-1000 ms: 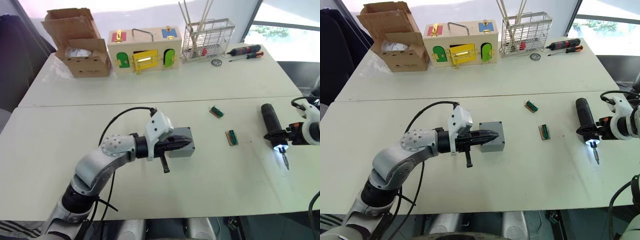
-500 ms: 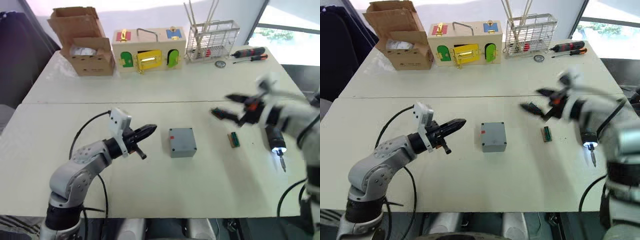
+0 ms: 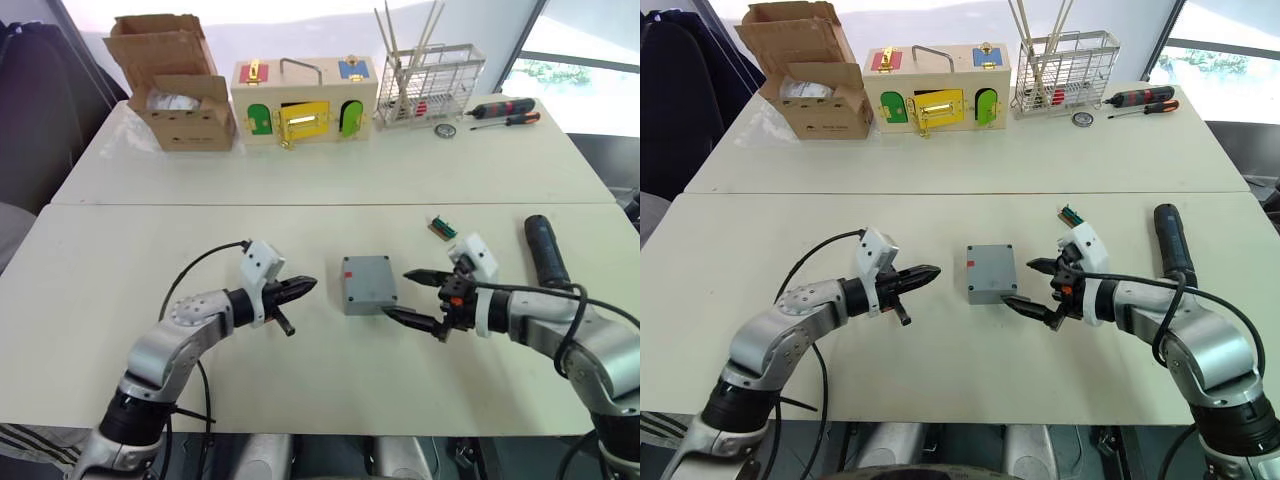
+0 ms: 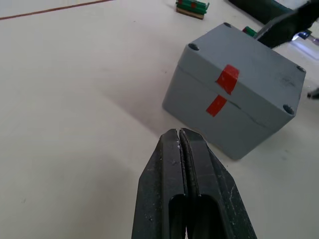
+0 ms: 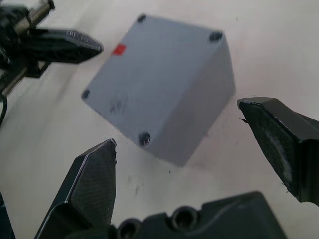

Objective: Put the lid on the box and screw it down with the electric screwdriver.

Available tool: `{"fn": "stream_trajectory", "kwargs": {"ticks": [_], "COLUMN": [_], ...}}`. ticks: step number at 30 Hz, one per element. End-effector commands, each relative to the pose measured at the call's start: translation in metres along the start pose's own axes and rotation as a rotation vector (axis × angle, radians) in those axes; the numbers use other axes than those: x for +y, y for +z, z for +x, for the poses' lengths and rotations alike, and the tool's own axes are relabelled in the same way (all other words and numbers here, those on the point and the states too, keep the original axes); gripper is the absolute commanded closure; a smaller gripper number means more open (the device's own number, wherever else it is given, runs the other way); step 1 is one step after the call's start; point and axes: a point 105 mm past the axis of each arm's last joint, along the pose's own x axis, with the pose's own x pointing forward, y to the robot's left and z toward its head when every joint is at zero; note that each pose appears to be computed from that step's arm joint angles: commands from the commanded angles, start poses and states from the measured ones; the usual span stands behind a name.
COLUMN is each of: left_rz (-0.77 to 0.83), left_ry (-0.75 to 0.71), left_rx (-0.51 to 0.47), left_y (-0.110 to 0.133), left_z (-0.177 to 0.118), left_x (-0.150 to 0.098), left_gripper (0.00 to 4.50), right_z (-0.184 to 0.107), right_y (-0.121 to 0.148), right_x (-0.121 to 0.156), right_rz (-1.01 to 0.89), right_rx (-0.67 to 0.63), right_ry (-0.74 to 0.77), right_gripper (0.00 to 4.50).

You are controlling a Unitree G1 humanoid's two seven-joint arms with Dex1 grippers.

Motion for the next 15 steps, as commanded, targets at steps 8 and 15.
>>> {"fn": "stream_trajectory", "kwargs": {"ticks": [8,15], "left_rz": [0.107,0.19], "left_ry": [-0.136,-0.224], "left_rx": [-0.027,-0.045], "left_y": [0.013,0.025], "left_z": [0.037,0.064], "left_x": [-0.004,-0.003], "left_gripper": [4.5,4.5], "right_z": [0.016,0.021], "right_y": [0.006,0.007], "right_x": [0.038,0.056], "right_rz": [0.07,0.093], "right_rx": [-0.071,-0.07], "right_ry": [0.103,0.129], "right_gripper": [0.02,0.02]}}
